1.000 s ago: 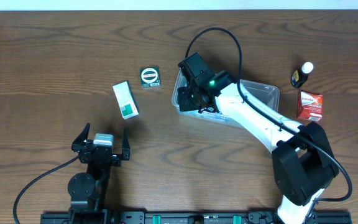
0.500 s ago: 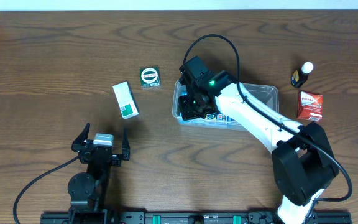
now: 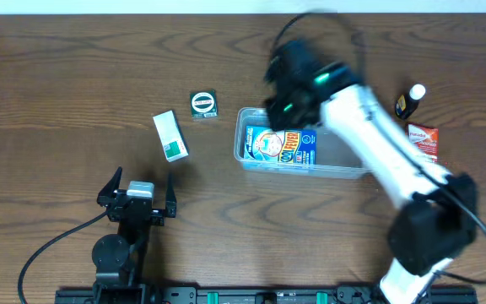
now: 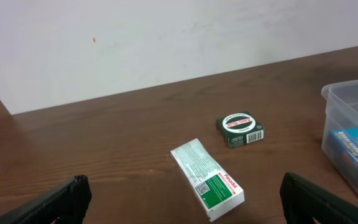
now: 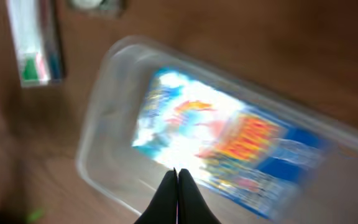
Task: Pack container
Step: 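Move the right gripper to the red Panadol packet and grasp it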
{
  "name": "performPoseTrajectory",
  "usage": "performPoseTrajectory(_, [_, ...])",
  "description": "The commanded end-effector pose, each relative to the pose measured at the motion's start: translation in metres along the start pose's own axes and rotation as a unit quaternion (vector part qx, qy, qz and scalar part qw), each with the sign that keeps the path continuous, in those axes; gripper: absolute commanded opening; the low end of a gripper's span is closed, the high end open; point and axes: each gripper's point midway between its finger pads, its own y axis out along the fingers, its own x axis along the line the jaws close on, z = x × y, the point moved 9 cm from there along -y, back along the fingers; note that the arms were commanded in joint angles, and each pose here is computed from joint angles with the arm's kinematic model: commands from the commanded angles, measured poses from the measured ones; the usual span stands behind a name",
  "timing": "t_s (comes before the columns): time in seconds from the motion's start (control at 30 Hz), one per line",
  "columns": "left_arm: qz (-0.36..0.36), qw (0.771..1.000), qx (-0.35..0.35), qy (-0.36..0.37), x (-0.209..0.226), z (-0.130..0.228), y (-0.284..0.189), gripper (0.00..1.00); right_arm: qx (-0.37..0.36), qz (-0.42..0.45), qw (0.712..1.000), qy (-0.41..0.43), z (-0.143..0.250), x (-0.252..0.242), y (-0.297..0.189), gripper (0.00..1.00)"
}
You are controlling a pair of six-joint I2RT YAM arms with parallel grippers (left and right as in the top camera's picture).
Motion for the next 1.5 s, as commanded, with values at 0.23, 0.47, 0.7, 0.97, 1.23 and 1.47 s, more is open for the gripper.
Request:
performPoseTrajectory(0.23, [0.005, 1.000, 0.019, 0.002, -0.002, 0.012, 0.002, 0.98, -0.116, 0.240, 0.946, 0.185, 0.023, -0.174, -0.151, 0.09])
performPoseTrajectory(0.47, [0.005, 1.000, 0.019, 0.002, -0.002, 0.012, 0.002, 0.98, -0.096, 0.277, 0.904, 0.311, 0.064, -0.257, -0.174, 0.08])
performPoseTrajectory(0.7, [0.005, 1.000, 0.019, 0.002, -0.002, 0.012, 0.002, 0.98, -0.086, 0.284, 0.889, 0.348, 0.081, -0.286, -0.161, 0.12])
performPoseTrajectory(0.97, [0.005, 1.000, 0.019, 0.002, -0.002, 0.012, 0.002, 0.98, -0.049, 0.277, 0.893, 0.351, 0.099, -0.298, -0.111, 0.73])
performPoseTrajectory(1.23, [0.006, 1.000, 0.019, 0.002, -0.002, 0.012, 0.002, 0.98, -0.080, 0.198, 0.928, 0.306, 0.105, -0.303, -0.052, 0.95])
performPoseTrajectory(1.47, [0.005, 1.000, 0.019, 0.002, -0.002, 0.012, 0.002, 0.98, -0.098, 0.169, 0.951, 0.238, 0.111, -0.304, -0.023, 0.90])
